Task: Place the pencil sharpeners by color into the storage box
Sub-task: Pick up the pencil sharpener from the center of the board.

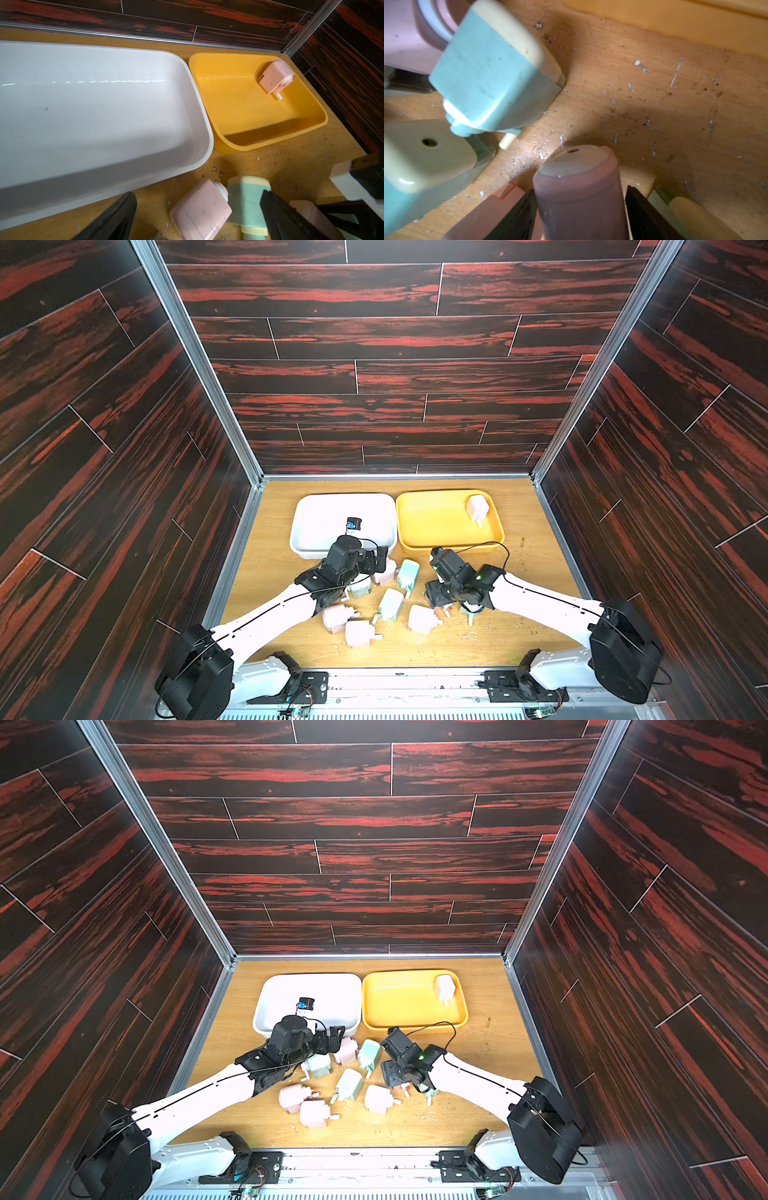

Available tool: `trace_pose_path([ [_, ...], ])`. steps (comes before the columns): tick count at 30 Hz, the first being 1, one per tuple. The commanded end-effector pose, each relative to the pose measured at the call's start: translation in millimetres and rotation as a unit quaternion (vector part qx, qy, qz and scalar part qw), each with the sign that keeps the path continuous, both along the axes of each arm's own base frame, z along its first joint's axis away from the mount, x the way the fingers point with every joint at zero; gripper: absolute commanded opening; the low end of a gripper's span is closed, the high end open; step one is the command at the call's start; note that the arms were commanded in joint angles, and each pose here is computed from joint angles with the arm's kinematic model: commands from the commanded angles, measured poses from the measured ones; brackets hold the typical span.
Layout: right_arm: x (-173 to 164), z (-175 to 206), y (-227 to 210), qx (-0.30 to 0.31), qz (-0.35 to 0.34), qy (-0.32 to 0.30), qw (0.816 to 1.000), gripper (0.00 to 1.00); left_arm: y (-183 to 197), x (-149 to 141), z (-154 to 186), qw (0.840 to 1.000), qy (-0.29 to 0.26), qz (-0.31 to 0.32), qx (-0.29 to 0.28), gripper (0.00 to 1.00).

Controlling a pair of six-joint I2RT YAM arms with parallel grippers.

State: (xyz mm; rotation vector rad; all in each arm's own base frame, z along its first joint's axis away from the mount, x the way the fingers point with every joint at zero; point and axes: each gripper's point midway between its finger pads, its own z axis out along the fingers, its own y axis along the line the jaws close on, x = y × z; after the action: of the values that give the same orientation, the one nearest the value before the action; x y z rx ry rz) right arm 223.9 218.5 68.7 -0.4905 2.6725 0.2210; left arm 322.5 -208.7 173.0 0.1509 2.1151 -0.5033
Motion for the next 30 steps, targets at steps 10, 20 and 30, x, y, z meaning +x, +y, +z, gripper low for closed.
trace_pose_path([
  [10,2.0,13.5,-10.6,-0.022,0.002,-0.024,0.999,0.17,0.5,0.6,6.6,1.0,-0.01,0.004,-0.006,1.0],
  [20,6.6,26.9,-6.5,-0.011,0.005,-0.04,0.999,0.0,-0.7,2.5,4.8,1.0,-0.005,0.006,-0.005,1.0],
  [30,25.0,76.0,-15.5,-0.031,0.0,-0.104,0.994,0.0,8.6,6.1,8.6,0.999,-0.02,0.031,0.001,1.0],
])
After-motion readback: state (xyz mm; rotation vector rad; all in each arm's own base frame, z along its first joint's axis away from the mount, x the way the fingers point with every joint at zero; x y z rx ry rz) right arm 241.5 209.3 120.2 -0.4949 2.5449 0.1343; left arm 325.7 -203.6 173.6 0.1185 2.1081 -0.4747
